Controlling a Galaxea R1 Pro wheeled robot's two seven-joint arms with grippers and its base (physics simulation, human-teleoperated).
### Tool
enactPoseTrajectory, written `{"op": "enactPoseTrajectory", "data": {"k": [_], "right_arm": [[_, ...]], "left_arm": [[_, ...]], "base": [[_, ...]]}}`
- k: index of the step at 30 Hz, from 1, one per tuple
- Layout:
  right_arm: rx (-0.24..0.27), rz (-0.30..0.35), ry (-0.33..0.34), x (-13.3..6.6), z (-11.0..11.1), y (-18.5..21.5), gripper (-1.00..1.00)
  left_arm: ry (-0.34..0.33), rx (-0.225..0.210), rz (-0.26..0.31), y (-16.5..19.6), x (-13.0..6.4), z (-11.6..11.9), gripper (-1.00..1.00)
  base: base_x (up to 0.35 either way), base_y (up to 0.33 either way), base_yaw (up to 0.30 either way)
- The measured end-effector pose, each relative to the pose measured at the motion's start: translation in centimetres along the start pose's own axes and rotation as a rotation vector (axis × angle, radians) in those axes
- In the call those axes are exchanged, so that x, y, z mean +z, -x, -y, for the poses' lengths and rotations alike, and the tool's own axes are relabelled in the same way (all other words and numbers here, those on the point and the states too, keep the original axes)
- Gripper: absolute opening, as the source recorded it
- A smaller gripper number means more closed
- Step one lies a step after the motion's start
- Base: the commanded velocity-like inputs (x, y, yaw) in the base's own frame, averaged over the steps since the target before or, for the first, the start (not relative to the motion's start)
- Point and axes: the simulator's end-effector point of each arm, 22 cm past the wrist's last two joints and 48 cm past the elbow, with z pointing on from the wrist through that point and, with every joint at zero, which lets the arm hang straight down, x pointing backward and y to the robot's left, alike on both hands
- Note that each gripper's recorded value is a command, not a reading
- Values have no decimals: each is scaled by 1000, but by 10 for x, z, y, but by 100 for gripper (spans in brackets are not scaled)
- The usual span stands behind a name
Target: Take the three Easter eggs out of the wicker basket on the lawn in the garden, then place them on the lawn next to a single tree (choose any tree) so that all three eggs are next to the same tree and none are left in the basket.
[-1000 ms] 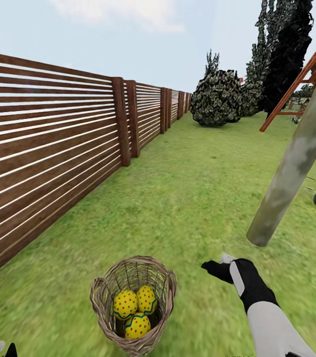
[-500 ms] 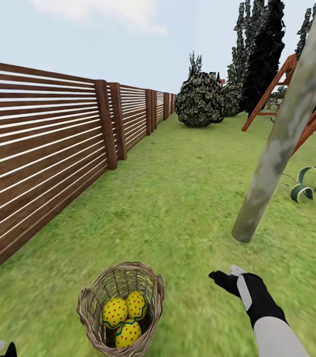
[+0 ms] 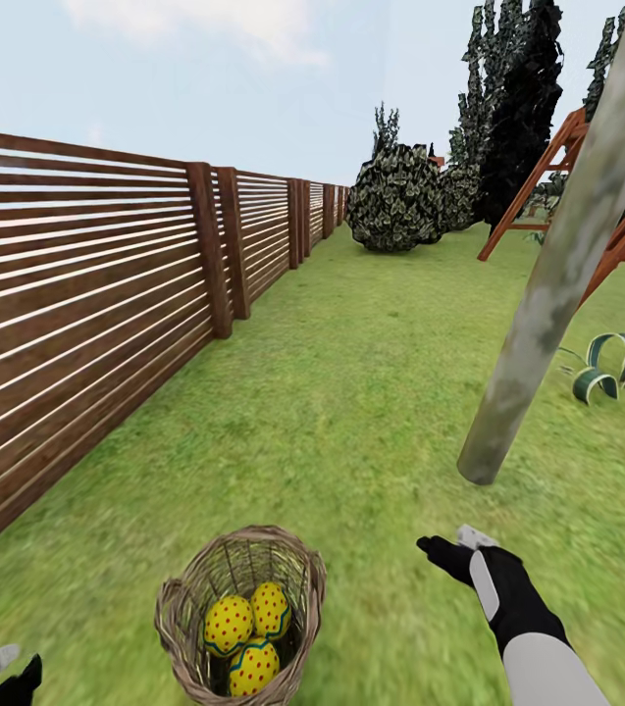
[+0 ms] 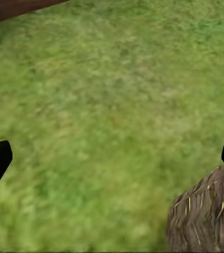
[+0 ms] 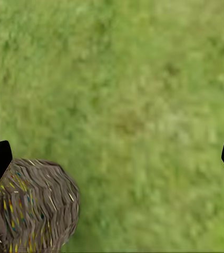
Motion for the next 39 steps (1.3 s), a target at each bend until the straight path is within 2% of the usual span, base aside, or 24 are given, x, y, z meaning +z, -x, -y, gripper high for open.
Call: {"op": "enactPoseTrajectory", "data": {"k": [1, 2, 4, 10, 17, 28, 30, 31, 34, 36, 39], "right_arm": [[0, 8, -1, -1, 0, 3, 100], [-1, 30, -4, -2, 1, 6, 100], [-1, 35, -4, -5, 0, 9, 100], [-1, 42, -6, -14, -3, 16, 100], [0, 38, -12, -23, -3, 19, 100], [-1, 38, -17, -39, -7, 30, 100], [-2, 38, -18, -42, -7, 32, 100], [-2, 38, -19, -43, -7, 34, 100], [-3, 39, -20, -48, -8, 37, 100], [-3, 40, -21, -50, -9, 40, 100], [-3, 40, -21, -55, -11, 43, 100]], "left_arm": [[-2, 3, -20, -1, -1, 1, 100], [-11, 17, -107, -14, -2, 7, 100], [-19, 19, -132, -12, -3, 13, 100], [-50, 25, -170, 15, 2, 39, 100], [-110, 46, -201, 79, 11, 80, 100], [-192, 82, -221, 120, 2, 137, 100], [-228, 121, -234, 115, -3, 161, 100], [-257, 163, -248, 106, -8, 181, 100], [-290, 257, -273, 87, -18, 212, 100], [-303, 289, -271, 83, -23, 225, 100], [-312, 301, -243, 87, -26, 235, 100]], "base": [[0, 0, 0], [0, 0, 0], [0, 0, 0], [0, 0, 0], [0, 0, -15], [0, 0, -226], [0, 0, -282], [0, 0, -259], [0, 0, -144], [0, 0, -65], [0, 0, -30]]}}
